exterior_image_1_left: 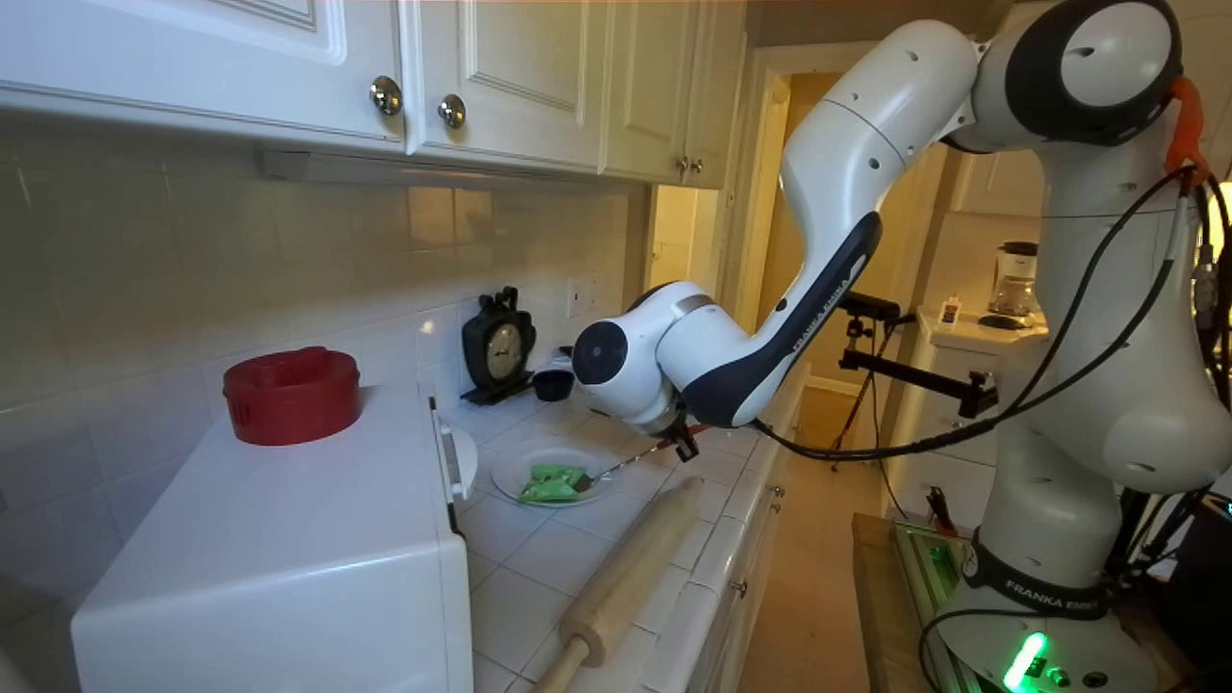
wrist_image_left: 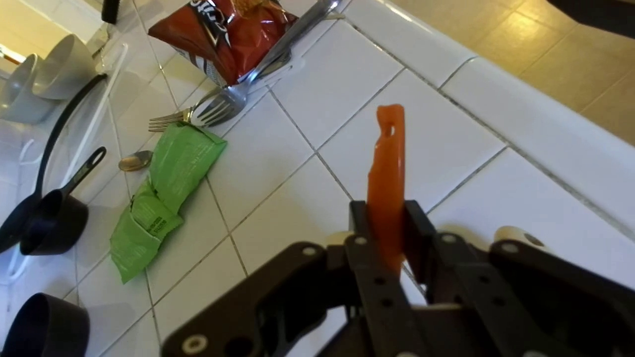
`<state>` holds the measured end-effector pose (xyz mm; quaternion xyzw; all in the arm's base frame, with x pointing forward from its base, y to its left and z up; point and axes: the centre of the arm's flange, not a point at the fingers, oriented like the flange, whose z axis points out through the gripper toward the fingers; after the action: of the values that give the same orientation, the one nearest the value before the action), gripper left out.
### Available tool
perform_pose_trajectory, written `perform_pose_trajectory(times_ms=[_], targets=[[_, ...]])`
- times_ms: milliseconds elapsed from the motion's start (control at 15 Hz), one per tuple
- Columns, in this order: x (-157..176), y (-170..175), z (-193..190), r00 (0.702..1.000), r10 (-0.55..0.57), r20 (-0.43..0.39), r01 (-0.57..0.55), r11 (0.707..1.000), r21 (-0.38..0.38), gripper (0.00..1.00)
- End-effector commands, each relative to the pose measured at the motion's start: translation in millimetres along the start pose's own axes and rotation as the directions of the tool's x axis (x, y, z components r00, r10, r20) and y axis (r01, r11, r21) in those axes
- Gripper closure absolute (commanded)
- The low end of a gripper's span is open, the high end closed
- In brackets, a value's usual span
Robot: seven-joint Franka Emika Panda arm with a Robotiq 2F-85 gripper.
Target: Use the spatula to lift the green sachet then put it back on the plate
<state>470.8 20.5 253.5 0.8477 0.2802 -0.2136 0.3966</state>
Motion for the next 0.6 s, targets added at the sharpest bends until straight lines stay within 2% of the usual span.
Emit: perform_pose_trajectory(times_ms=[0, 533], targets=[[7.0, 1.0, -1.9, 0.999, -0.043, 0.018, 0.042, 0.997, 0.058, 0.95], [5.4, 15.8, 4.5, 0.997, -0.082, 0.0, 0.081, 0.988, 0.129, 0.95]])
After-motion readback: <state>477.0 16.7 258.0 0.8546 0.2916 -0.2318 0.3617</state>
